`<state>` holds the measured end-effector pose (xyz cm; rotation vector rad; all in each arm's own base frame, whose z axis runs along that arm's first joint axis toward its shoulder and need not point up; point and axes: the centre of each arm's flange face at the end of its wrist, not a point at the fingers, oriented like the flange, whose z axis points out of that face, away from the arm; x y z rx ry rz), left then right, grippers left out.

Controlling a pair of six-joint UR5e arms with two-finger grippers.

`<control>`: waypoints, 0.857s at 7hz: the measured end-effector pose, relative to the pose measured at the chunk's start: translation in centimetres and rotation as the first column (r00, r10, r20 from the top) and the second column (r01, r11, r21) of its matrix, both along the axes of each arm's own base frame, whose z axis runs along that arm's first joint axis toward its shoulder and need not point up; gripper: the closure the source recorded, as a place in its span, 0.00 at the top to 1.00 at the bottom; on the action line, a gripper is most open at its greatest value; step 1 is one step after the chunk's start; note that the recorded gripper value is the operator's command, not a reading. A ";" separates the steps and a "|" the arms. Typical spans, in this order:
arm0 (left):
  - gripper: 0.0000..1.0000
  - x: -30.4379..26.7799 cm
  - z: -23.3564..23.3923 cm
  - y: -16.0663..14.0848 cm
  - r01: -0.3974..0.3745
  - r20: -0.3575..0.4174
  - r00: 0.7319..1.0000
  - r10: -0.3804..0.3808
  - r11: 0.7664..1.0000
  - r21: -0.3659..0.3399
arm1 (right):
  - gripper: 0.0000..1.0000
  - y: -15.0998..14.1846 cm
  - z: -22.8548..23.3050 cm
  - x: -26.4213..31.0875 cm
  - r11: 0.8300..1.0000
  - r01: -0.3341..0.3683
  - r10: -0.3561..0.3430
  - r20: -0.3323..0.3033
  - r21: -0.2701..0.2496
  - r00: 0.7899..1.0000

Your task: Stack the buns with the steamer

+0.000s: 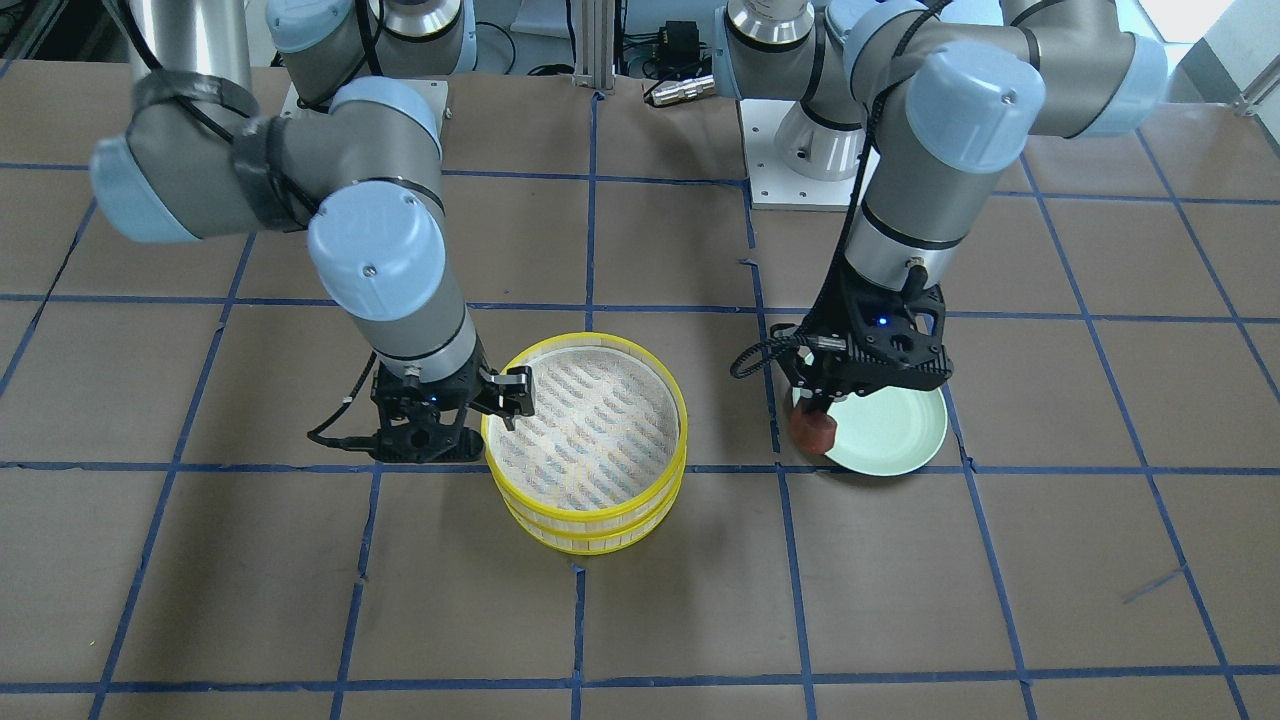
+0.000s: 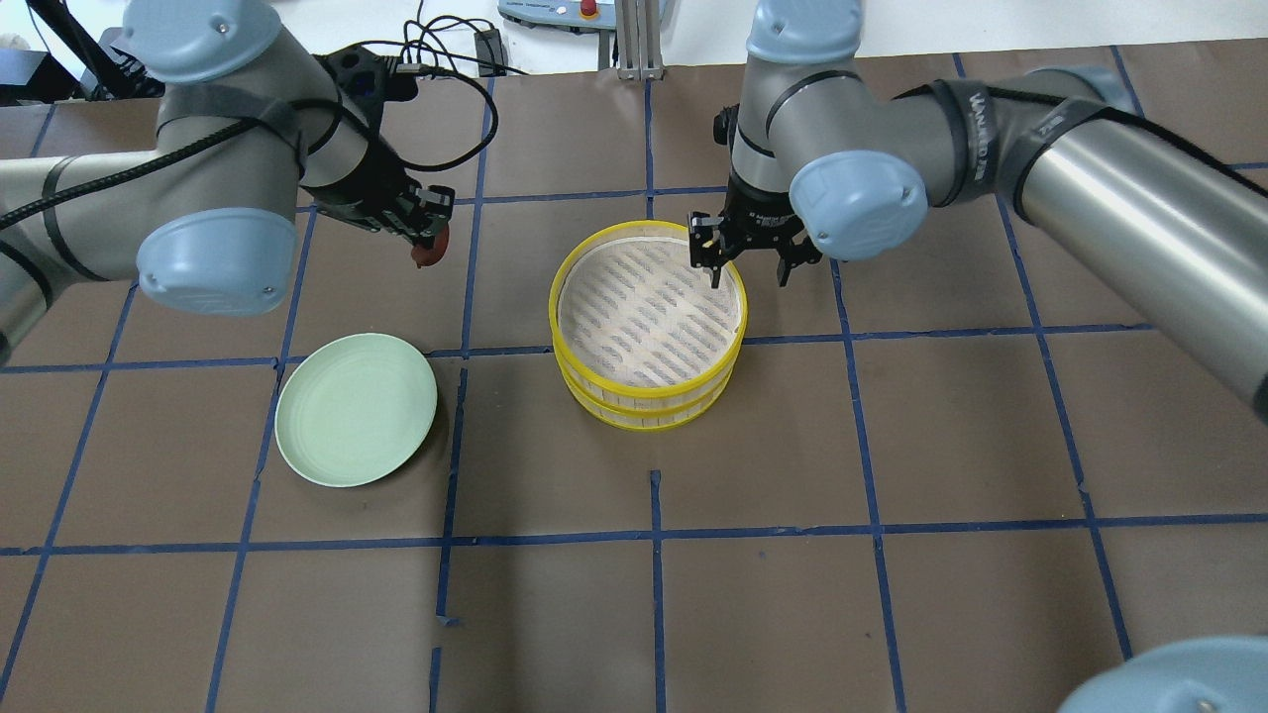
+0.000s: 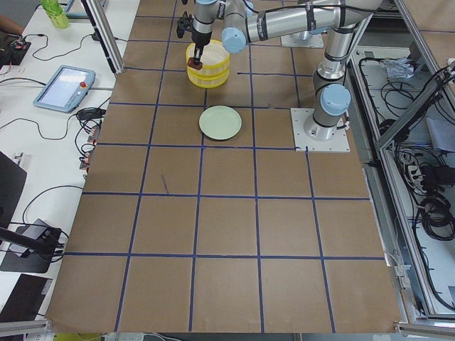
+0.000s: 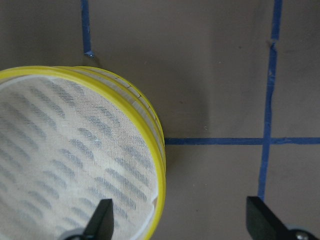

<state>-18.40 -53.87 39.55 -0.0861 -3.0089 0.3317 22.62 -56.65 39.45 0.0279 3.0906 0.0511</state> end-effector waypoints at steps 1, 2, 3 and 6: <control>0.01 -2.7 0.2 0.7 -0.053 -0.050 0.997 0.053 0.999 0.012 | 1.00 1.1 5.0 -2.6 1.000 0.031 -0.031 0.002 0.000 1.000; 0.01 -5.7 0.2 1.7 -0.096 -0.091 0.991 0.098 0.995 0.027 | 1.00 2.8 8.7 -4.5 0.998 0.055 -0.055 0.000 0.002 0.998; 0.28 -8.6 -0.1 2.7 -0.123 -0.119 0.985 0.127 0.992 0.035 | 1.00 4.5 10.7 -5.8 0.998 0.068 -0.068 -0.011 0.017 0.998; 1.00 -11.7 -2.4 3.4 -0.150 -0.133 0.978 0.158 0.986 0.069 | 1.00 7.1 12.2 -6.1 0.998 0.049 -0.048 -0.023 0.035 0.999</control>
